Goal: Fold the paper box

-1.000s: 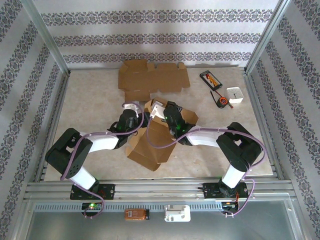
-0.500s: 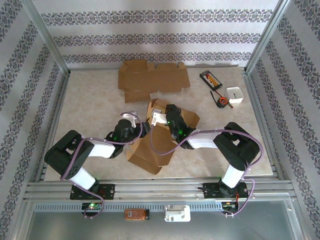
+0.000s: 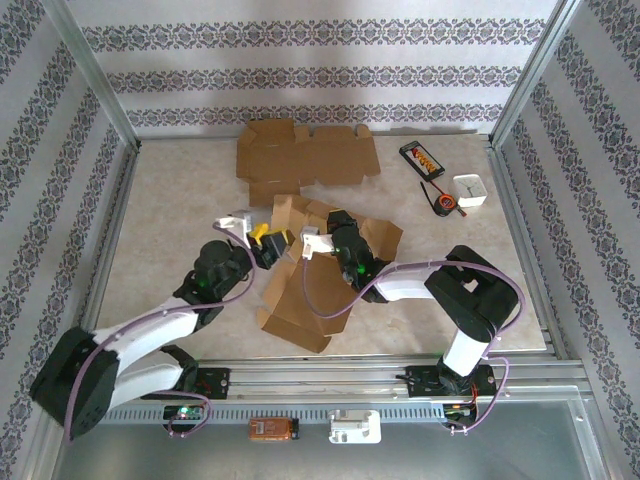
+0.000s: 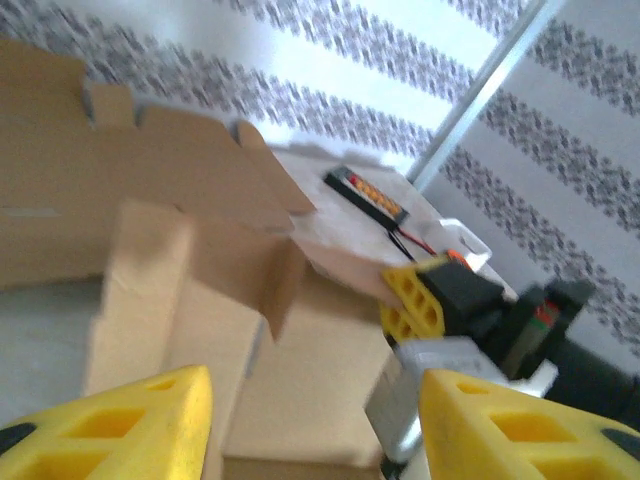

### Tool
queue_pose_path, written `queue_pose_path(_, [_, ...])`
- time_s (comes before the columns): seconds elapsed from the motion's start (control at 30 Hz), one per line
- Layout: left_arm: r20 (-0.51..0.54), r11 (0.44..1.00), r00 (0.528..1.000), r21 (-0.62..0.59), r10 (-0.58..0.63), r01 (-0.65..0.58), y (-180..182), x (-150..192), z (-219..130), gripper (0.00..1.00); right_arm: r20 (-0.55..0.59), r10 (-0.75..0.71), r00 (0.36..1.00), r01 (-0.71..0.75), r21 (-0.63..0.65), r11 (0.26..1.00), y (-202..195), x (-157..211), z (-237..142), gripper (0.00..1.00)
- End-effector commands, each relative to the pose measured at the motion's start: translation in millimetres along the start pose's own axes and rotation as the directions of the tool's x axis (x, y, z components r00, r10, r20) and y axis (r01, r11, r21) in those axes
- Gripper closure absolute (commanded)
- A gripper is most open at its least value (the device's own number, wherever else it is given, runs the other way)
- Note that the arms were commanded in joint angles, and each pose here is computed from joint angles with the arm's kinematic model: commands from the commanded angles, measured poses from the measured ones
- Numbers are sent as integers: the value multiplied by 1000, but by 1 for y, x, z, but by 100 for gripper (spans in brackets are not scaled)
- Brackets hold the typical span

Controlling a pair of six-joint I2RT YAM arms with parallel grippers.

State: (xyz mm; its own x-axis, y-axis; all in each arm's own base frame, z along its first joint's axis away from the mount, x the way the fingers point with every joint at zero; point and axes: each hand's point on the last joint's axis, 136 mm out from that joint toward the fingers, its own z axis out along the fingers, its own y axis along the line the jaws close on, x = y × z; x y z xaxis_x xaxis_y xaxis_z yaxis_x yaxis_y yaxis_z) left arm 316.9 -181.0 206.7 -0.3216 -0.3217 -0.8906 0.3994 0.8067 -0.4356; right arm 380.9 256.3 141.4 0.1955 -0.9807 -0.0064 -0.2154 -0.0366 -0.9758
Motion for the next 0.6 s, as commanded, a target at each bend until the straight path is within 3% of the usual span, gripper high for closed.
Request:
queue_pose_path(0.0, [-85,965,996,-262,-10,-13,56,-4,-13,45,23,-71,997,72,-30,997,12,-4,-7,100])
queue_pose_path(0.07, [-122,918,988,-395,-97,41,88,-7,-23,47,19,-64,998,65,-28,998,10,-4,-6,100])
queue_pose_path(0.1, [-138,919,985,-393,-104,42,92,-11,-22,47,18,-65,998,66,-28,997,10,-5,-5,100])
queue_pose_path(0.2, [-259,971,965,-237,-31,-32,75,-8,-3,46,11,-45,999,46,-21,999,6,-6,-3,100])
queue_pose_path(0.3, [-391,989,917,-84,80,-122,60,8,15,46,21,-34,999,35,-24,999,4,-9,-2,100])
queue_pose_path(0.57, [-459,968,852,102,250,-230,66,15,67,44,43,-35,998,37,-34,999,5,-13,-3,99])
